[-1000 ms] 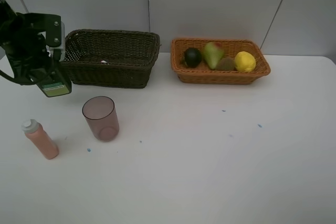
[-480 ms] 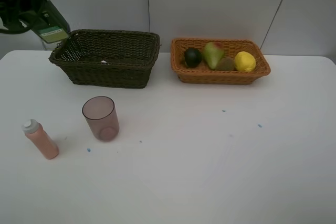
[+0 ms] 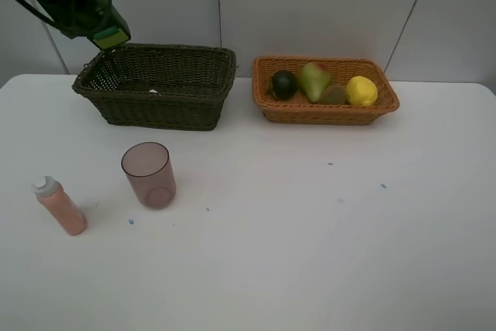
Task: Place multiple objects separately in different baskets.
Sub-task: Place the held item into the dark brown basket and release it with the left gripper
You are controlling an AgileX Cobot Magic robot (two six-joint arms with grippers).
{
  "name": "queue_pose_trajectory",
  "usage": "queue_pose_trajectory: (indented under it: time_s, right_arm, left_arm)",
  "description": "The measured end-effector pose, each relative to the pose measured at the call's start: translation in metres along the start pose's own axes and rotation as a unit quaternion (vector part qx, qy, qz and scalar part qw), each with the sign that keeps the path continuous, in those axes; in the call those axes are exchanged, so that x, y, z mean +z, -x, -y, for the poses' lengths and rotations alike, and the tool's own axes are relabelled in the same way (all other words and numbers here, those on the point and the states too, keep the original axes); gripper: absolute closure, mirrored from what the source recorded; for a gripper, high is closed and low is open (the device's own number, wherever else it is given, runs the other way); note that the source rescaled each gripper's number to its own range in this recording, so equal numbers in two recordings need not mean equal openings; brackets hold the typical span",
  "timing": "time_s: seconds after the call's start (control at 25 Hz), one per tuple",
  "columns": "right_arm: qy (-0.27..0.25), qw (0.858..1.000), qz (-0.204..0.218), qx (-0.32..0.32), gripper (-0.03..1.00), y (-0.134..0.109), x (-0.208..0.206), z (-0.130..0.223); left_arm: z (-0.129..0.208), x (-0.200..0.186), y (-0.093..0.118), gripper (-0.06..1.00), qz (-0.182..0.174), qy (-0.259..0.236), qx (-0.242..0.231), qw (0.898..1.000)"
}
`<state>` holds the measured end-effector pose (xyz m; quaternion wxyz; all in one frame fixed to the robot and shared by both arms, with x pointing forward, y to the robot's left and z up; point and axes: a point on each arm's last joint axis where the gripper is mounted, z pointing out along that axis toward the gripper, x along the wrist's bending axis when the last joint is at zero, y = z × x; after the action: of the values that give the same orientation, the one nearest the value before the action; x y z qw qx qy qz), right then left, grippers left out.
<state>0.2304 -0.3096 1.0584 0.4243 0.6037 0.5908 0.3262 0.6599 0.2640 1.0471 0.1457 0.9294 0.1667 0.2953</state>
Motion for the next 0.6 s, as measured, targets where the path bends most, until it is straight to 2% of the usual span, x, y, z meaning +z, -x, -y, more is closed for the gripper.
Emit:
queue_pose_trajectory:
  time_s: [0.32, 0.44, 0.6]
  right_arm:
    - [0.000, 1.000, 0.000, 0.000, -0.03, 0.000, 0.000, 0.000]
    - [0.000, 1.000, 0.000, 0.000, -0.03, 0.000, 0.000, 0.000]
    - [0.000, 1.000, 0.000, 0.000, -0.03, 0.000, 0.000, 0.000]
  left_arm:
    - [-0.006, 0.065, 0.002, 0.45, 0.032, -0.005, -0.054, 0.998]
    - [-0.002, 0.084, 0.006, 0.45, 0.045, -0.022, -0.079, 0.996]
    - [0.009, 0.097, 0.012, 0.45, 0.062, -0.067, -0.092, 0.992]
